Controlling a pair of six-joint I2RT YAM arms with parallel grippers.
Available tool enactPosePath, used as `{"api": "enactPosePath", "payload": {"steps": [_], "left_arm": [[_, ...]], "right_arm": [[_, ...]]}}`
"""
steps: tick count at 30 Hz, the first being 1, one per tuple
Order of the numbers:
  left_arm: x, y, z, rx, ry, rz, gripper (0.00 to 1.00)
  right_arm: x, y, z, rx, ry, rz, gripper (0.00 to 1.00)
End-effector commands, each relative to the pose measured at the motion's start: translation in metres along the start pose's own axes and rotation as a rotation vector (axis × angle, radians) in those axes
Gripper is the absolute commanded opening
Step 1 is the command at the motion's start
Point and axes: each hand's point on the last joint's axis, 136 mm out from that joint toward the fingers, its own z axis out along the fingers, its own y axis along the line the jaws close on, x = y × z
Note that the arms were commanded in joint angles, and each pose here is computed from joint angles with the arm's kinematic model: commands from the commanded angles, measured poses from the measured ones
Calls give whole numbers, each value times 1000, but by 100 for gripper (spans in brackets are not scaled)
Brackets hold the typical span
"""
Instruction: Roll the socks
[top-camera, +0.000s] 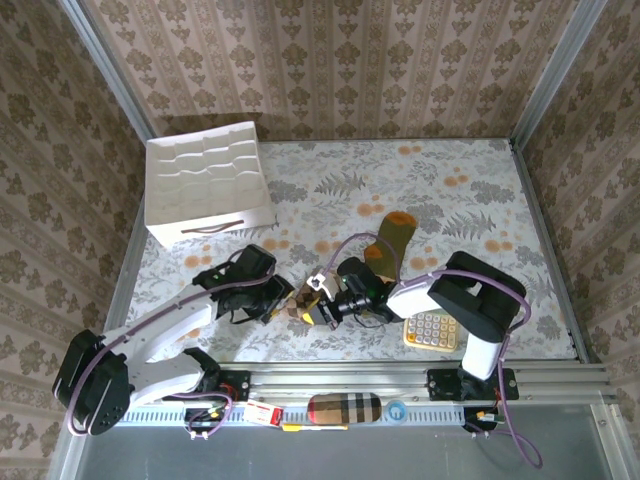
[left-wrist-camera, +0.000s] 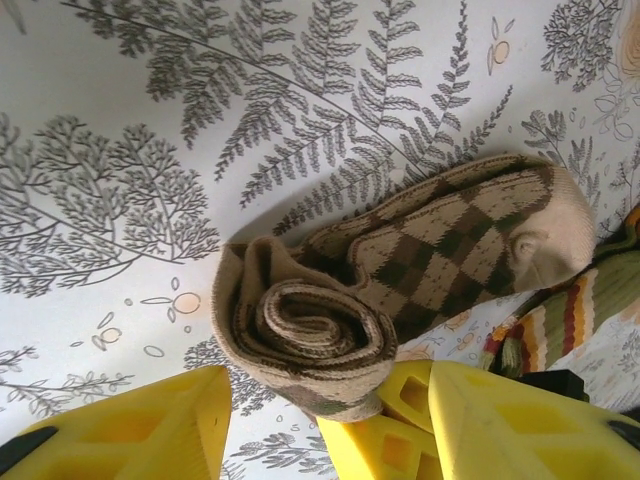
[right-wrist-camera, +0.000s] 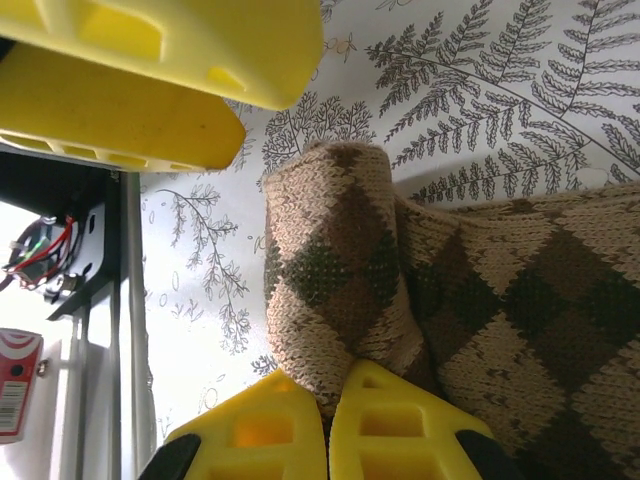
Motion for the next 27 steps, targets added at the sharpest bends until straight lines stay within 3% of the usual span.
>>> {"api": "enactPosePath", "payload": {"steps": [1,9,27], "left_arm": [[4,-8,7,25,19,34,56],[11,2,14,-20,51,37,57],[13,-4,41,-54,83,52,56]], "right_arm": [[120,-47,-15,182,372,322,0],[129,-60,-24,224,404,382,0],[138,-70,-25,163,388,574,0]]}}
